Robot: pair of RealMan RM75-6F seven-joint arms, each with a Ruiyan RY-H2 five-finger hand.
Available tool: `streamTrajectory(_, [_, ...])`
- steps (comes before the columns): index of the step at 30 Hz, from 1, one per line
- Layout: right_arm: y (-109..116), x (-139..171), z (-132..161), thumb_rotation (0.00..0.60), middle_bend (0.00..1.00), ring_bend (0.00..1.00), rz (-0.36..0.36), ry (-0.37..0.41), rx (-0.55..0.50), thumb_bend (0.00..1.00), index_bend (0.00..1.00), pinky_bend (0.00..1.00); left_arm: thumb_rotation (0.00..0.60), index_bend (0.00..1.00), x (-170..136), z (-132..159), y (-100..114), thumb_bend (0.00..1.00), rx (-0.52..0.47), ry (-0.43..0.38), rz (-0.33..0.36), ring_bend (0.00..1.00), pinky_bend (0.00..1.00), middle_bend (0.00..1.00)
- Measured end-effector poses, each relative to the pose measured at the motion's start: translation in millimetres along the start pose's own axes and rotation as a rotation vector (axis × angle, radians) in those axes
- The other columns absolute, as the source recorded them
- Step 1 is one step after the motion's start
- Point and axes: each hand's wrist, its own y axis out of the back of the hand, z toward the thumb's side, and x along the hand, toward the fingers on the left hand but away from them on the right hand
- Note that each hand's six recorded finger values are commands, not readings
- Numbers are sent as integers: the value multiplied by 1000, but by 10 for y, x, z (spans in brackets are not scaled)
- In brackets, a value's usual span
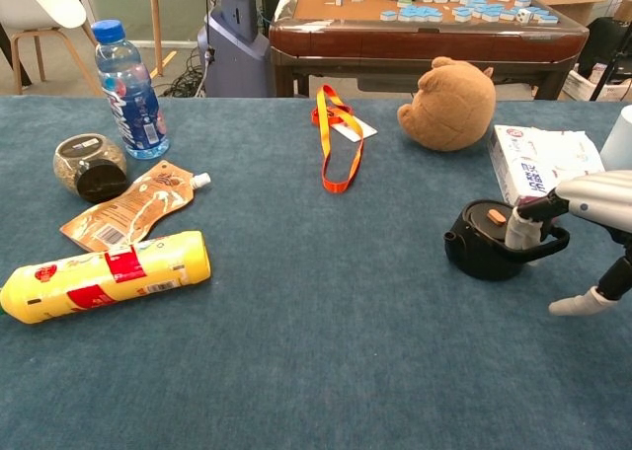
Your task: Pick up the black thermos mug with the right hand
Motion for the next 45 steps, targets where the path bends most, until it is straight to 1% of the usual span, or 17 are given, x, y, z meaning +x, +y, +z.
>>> streamTrajectory(8, [-38,-25,-7,600,467,357,21,-4,11,49,426,164,600,208,-12,-18,-28,248,-1,6,-8,230,151,233])
streamTrajectory(14, [-45,-34,9,600,496,409,24,-4,21,50,461,164,600,208,-24,-42,-32,248,-2,14,-8,230,151,233])
streamTrajectory(19, [-65,-27,8,600,498,432,30,-10,33,50,464,164,600,208,-25,-51,-32,248,-2,15,-9,230,151,233])
streamTrajectory(28, [16,38,12,600,498,434,-2,-21,56,50,464,164,600,208,-15,-47,-45,248,-4,13,-10,230,151,233])
streamTrajectory(31, [4,65,2,600,498,442,4,-27,68,49,464,164,600,208,-15,-47,-51,248,-5,12,-12,230,151,233])
streamTrajectory(34, [-19,88,-16,600,498,442,13,-38,81,50,464,189,600,208,-14,-51,-57,248,-4,13,-14,229,151,233])
streamTrajectory(38, [-43,109,-38,600,498,442,23,-54,91,50,464,272,600,208,-7,-48,-63,248,-4,11,-15,230,151,233])
streamTrajectory(41, [-63,120,-43,600,498,451,33,-57,99,50,464,288,600,208,-4,-49,-65,248,-4,12,-15,230,151,233])
streamTrajectory(45, [-123,150,-42,600,500,475,65,-57,113,53,468,297,600,208,-9,-60,-66,248,-4,16,-15,230,151,233])
